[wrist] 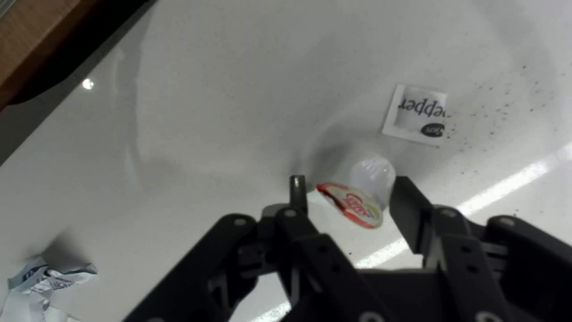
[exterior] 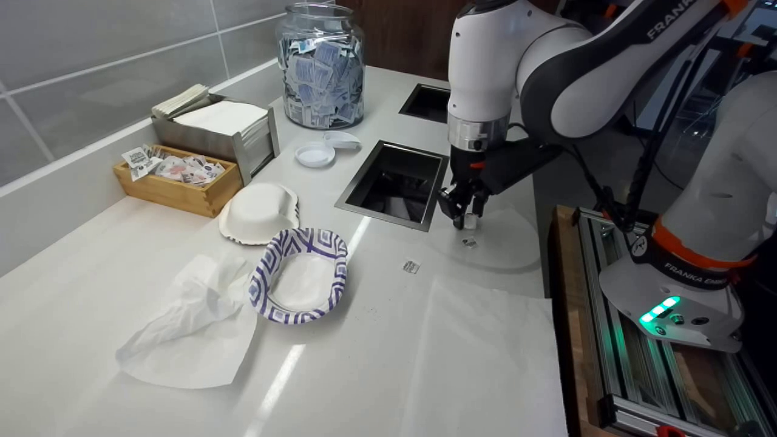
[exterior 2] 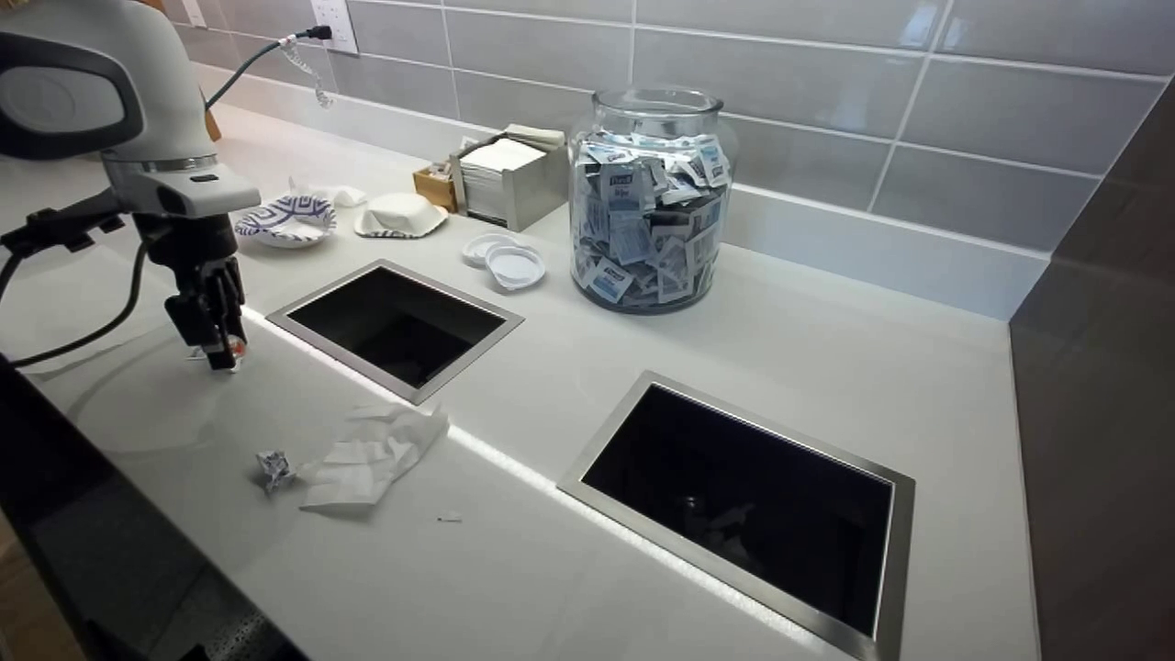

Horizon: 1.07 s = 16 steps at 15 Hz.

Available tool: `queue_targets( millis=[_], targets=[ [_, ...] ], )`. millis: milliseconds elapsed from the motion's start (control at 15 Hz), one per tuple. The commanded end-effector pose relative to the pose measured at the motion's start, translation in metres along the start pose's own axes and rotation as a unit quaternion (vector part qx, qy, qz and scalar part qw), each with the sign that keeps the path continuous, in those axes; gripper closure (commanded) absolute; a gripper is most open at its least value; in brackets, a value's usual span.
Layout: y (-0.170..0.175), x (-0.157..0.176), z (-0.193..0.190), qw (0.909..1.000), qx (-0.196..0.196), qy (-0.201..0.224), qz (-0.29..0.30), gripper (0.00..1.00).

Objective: Put the small packet inside the sink

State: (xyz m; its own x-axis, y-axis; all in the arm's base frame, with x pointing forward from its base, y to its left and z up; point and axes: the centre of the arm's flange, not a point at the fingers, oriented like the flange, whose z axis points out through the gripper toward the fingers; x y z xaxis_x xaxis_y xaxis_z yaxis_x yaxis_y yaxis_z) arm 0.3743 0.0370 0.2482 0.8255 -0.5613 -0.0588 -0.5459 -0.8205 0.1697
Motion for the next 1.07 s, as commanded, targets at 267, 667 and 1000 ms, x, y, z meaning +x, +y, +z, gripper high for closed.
queue_targets(
  millis=[267, 667, 1000],
  targets=[
    [0.0011, -0.0037, 0.007, 0.9996, -0.006, 0.015, -0.022, 0.9],
    [0.0008, -0.0035, 0.0062, 0.9996, -0.007, 0.017, -0.024, 0.94],
    [0.001, -0.0035, 0.0026, 0.9995, -0.007, 0.022, -0.024, 0.97]
  ],
)
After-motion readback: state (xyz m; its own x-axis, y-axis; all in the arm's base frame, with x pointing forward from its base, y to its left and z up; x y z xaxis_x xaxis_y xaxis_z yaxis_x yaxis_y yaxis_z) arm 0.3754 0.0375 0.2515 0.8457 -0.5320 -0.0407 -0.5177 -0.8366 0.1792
